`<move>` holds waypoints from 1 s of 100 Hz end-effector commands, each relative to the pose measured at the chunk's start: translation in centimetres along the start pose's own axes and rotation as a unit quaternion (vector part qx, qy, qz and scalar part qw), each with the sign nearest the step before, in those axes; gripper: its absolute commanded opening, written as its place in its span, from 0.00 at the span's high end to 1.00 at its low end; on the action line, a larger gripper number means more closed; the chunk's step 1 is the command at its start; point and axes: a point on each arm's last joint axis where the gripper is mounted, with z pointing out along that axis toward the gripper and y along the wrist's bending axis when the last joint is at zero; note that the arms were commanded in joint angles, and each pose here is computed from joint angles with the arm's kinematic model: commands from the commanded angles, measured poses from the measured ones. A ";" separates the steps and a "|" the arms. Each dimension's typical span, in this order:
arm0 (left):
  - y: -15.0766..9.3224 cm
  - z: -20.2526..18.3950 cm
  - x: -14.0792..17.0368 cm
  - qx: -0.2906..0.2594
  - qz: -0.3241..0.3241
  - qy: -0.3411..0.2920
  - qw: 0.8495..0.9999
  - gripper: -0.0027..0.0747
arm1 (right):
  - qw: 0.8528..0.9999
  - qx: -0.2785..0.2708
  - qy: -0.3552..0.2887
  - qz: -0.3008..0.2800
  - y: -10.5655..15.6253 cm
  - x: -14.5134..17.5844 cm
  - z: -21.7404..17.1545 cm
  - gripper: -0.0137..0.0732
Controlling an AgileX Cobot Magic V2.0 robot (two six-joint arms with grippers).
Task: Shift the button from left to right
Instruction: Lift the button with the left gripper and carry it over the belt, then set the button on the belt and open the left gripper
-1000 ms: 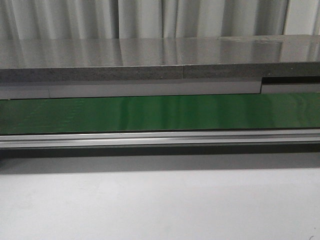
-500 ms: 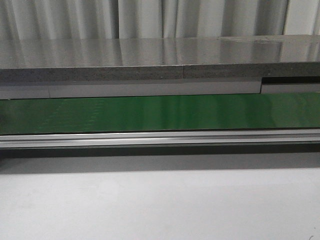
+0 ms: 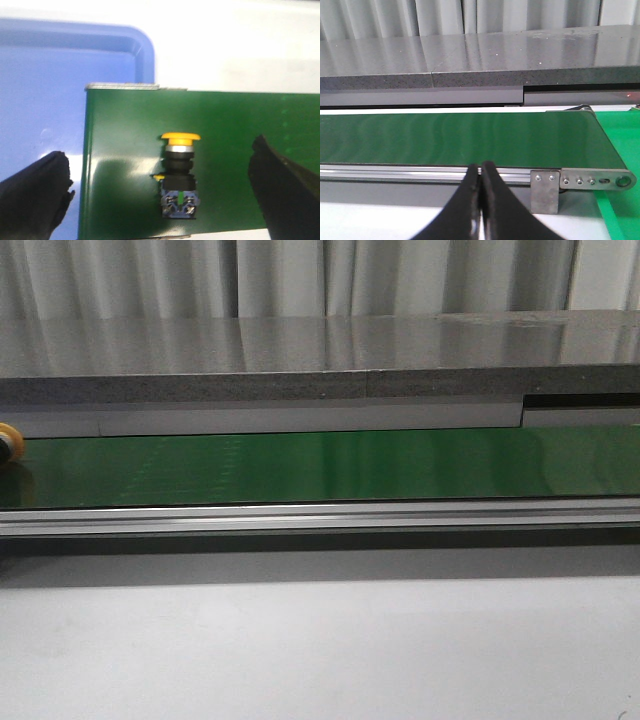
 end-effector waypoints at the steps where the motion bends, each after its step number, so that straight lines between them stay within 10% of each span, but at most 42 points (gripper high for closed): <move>1: -2.2 -4.3 -0.8 0.032 0.019 -0.100 0.994 0.07 | 0.998 -0.001 -0.056 -0.006 0.1 -1.4 -0.3 0.92; 52: -6.3 -12.0 10.6 0.008 0.087 -0.377 0.922 0.07 | 0.998 -0.001 -0.056 -0.006 0.1 -1.4 -0.3 0.92; 100: -4.2 -10.0 22.5 -0.004 0.076 -0.443 0.893 0.07 | 0.998 -0.001 -0.056 -0.006 0.1 -1.4 -0.3 0.92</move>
